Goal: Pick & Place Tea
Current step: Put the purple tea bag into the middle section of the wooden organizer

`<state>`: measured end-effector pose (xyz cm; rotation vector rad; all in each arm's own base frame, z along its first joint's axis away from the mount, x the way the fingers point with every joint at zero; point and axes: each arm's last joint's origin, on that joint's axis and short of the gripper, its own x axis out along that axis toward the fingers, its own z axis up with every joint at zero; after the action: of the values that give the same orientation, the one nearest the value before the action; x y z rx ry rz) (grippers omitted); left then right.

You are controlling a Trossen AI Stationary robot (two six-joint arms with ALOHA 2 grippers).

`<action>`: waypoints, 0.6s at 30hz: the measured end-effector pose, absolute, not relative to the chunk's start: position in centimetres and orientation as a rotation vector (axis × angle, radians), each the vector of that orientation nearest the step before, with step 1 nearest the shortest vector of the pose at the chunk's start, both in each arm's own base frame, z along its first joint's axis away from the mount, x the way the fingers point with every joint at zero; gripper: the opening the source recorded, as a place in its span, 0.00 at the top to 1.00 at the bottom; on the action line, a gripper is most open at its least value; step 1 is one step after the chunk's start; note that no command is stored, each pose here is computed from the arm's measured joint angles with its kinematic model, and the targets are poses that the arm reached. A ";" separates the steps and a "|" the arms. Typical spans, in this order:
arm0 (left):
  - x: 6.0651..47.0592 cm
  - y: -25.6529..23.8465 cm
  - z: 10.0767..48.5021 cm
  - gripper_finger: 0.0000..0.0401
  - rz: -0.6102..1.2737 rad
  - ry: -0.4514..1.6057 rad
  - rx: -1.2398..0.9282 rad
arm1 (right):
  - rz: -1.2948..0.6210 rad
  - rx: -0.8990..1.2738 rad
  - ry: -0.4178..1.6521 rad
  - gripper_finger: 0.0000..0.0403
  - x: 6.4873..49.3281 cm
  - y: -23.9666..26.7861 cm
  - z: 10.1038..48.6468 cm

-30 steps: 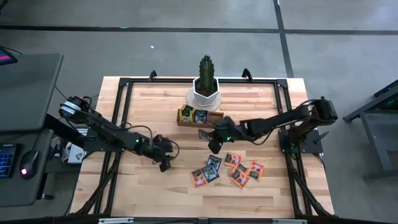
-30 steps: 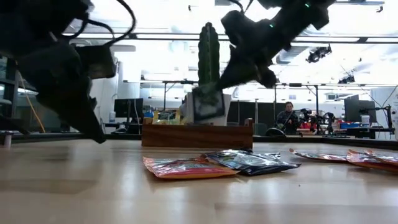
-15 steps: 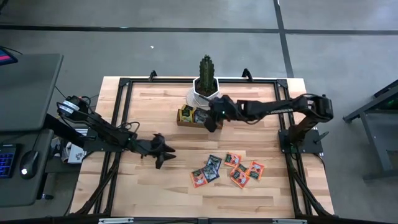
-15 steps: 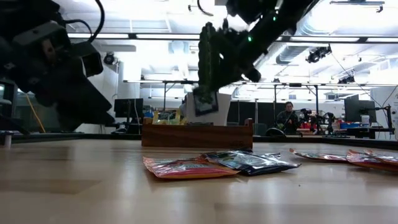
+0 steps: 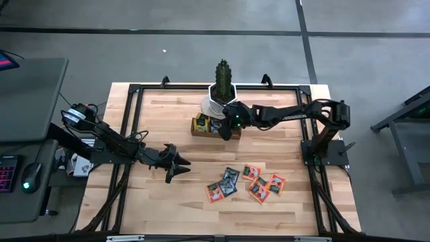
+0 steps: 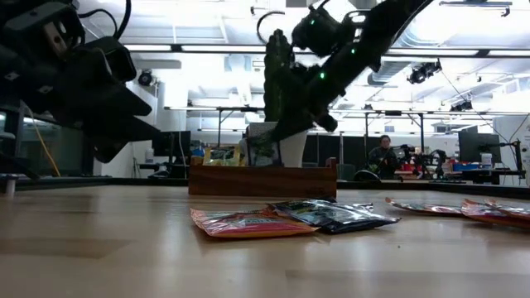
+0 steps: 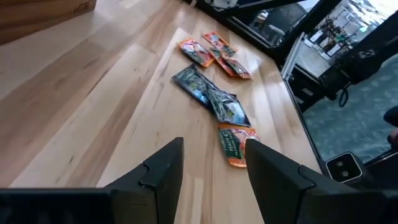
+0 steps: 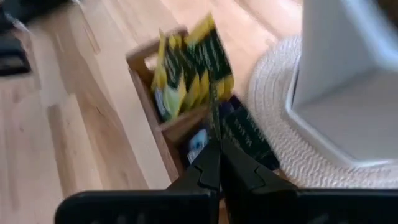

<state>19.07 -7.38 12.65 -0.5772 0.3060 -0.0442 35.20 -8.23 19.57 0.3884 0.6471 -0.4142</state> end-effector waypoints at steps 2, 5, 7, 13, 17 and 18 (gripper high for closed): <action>19.1 -7.4 12.7 0.58 -0.047 0.305 -0.575 | -0.410 0.395 0.674 1.00 35.4 -8.2 18.7; 19.1 -7.4 12.8 0.58 -0.062 0.299 -0.573 | -0.412 0.408 0.697 1.00 35.5 -8.3 18.1; 19.1 -7.5 12.8 0.58 -0.068 0.299 -0.574 | -0.406 0.431 0.704 1.00 35.6 -8.2 17.7; 19.1 -7.5 12.8 0.58 -0.069 0.297 -0.575 | -0.401 0.475 0.710 0.99 35.7 -8.4 17.3; 19.1 -7.4 12.8 0.58 -0.068 0.297 -0.575 | -0.402 0.474 0.706 0.94 35.6 -8.4 17.4; 19.1 -7.4 12.8 0.58 -0.067 0.297 -0.575 | -0.401 0.474 0.706 0.92 35.6 -8.4 17.5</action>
<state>19.11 -7.44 12.81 -0.5748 0.2973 -0.0668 35.65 -8.42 17.46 0.4743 0.7056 -0.4011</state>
